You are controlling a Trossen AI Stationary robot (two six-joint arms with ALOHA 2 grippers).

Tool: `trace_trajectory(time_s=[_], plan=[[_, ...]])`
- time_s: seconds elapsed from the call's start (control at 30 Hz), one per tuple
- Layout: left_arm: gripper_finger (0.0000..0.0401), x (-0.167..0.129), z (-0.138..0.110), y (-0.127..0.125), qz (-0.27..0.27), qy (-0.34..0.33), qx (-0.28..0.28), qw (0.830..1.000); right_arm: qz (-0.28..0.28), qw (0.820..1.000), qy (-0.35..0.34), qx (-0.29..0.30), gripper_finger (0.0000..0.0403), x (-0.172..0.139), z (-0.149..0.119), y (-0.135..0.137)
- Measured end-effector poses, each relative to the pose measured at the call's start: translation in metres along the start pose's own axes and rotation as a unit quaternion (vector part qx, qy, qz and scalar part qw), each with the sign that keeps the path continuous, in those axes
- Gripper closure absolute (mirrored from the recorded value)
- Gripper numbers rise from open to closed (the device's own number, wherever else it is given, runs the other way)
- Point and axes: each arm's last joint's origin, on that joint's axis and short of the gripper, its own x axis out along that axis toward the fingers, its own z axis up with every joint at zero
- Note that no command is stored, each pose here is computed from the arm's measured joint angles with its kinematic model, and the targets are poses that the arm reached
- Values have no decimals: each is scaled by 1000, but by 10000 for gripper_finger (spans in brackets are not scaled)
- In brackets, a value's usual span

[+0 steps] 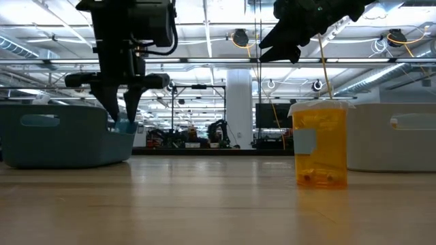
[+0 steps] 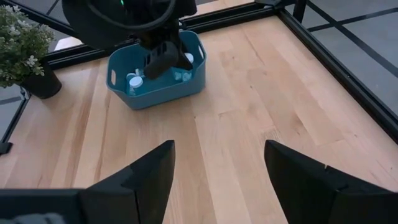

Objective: Pick and place medicine bottles into bin by pill shape (circle, oval)
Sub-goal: Adjust the blue pill bottle

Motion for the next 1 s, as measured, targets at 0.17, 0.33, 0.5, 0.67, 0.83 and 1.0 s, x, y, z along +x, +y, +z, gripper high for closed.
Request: trace_trajectory(time_s=[0.17, 0.33, 0.5, 0.67, 0.83, 1.0], plan=[[272, 9, -4, 2, -8, -2, -5, 1000, 0, 1000, 0, 0, 163, 0, 0, 0], [272, 14, -7, 4, -9, -3, -5, 1000, 0, 1000, 0, 0, 163, 0, 0, 0], [272, 16, -8, 5, -5, -2, 0, 1000, 0, 1000, -1, 1, 163, 0, 0, 0], [272, 16, -8, 5, -5, -3, 6, 1000, 0, 1000, -4, 0, 163, 0, 1, 0], [272, 16, -8, 5, -6, -3, 18, 1000, 1, 1000, -8, 0, 163, 0, 2, 0], [272, 16, -8, 5, -6, 1, 18, 1000, 1, 1000, -8, 0, 163, 0, 2, 0]])
